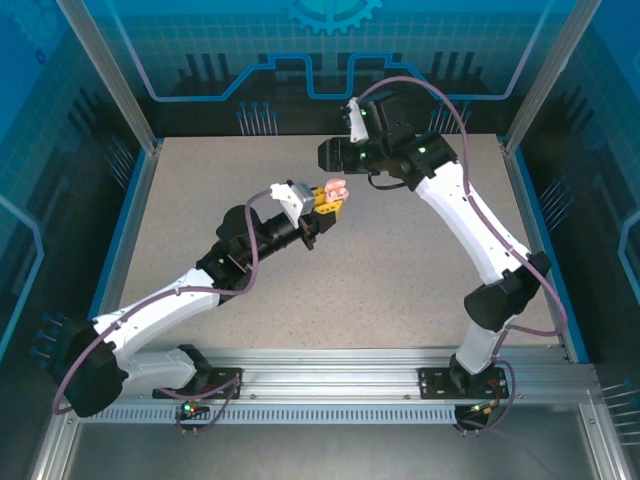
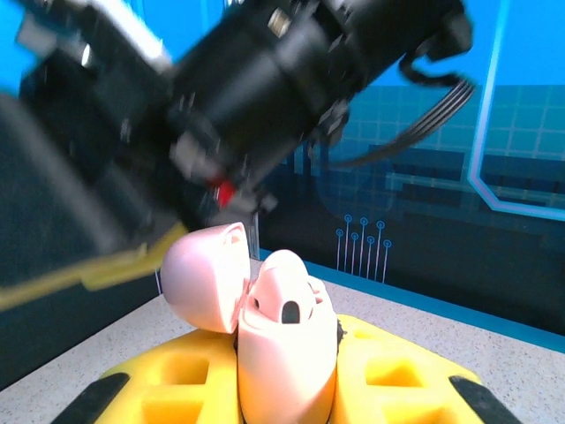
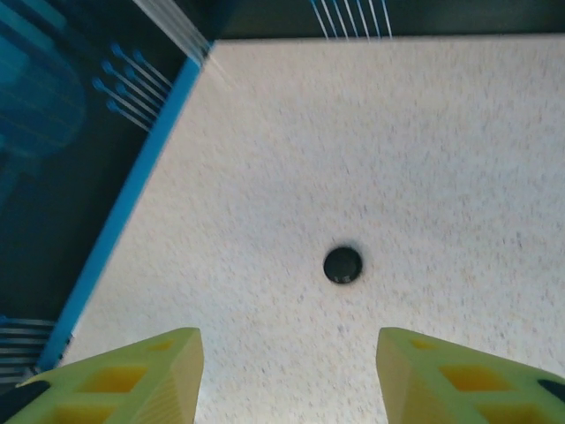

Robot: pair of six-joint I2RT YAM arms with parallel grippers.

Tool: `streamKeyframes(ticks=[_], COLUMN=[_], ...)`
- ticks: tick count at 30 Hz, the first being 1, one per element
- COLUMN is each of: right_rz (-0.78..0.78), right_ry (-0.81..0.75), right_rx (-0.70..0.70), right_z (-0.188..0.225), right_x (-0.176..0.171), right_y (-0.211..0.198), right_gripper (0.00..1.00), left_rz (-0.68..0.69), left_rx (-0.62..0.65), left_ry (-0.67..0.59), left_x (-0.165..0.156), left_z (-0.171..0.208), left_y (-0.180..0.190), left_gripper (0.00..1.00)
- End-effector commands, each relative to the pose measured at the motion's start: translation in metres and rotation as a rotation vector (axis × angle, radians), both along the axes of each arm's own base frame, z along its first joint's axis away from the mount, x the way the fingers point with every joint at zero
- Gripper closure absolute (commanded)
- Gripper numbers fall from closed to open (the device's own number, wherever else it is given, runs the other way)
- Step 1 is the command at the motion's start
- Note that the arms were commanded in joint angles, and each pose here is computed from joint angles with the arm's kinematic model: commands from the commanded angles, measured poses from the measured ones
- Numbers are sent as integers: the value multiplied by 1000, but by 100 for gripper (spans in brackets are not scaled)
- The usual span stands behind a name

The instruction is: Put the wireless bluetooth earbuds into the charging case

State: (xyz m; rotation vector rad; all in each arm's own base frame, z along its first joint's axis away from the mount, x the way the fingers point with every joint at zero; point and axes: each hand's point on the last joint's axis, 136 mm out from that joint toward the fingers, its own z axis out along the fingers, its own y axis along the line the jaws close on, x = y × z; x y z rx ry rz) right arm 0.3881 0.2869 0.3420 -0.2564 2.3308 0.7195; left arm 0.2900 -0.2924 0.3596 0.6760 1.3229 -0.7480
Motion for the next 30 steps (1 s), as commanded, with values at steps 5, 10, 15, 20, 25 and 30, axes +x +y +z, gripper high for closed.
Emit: streamKeyframes(ticks=[5,10,15,20,25,30], right_rz=[66,-19,-238,-432,-522,-559], right_ry=[-7,-63,-39,38,106,174], right_rx=[-9,-17,-27,-43,-86,-156], right_z=[9,14,-4,-51,-104,-150], right_x=[-53,-72,-54,-40,-49,-70], right_y=[-12,-39,-82,-128,-160,-178], right_gripper=[49,48,39,33,32,31], left_rz=[6,-2,-3,33,59,96], left_rx=[-40,-34,-34,-19,2,15], left_ry=[-15,-5,28,92,228,429], left_x=[3,7,10,18,32,53], left_z=[16,13,6,-14,-57,-115], left_y=[-3,-7,-10,-8,-14,-27], left_gripper=[100,100,100,100,100,100])
